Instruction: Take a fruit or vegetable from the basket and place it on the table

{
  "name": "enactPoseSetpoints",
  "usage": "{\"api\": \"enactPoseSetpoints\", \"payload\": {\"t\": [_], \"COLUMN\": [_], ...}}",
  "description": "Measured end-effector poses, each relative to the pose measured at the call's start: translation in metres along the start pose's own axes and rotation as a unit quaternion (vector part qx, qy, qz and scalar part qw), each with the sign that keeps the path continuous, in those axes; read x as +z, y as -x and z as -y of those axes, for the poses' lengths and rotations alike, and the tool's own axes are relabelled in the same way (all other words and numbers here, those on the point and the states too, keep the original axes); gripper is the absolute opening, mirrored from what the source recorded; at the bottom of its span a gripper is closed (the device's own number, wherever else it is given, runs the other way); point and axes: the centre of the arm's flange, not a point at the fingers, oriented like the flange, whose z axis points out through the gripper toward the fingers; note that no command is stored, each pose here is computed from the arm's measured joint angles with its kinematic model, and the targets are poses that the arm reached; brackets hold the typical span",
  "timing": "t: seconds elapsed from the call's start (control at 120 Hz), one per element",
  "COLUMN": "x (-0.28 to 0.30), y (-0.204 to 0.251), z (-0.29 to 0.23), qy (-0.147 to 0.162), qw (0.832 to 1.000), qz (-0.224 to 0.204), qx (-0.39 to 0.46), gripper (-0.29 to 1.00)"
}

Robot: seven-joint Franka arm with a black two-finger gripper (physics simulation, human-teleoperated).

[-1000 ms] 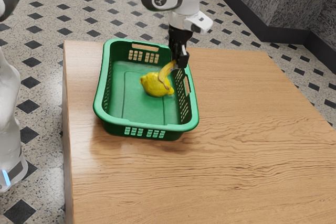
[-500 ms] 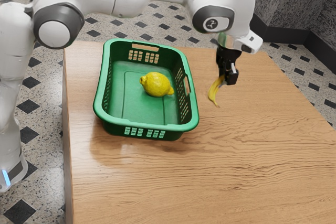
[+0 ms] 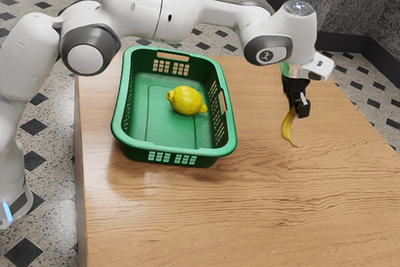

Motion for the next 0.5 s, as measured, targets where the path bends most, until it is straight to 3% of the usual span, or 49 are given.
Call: {"api": "enactPoseSetpoints", "payload": {"t": [0.042,0.133,0.217,0.5], "x": [0.0,-0.002,-0.003,-0.012], "y": [-0.001,-0.003,-0.004,-0.003], "z": [-0.001,-0.003,-0.003,-0.019], "qy": [0.002,0.011,0.015,0.025], "qw": [1.0,1.0,1.0,0.999], "qz": [-0.006,-0.015,-0.021,-0.02], "qx": [-0.004,-0.012,-0.018,-0.026], "gripper": [0.16,0.4,0.54,0.68]}}
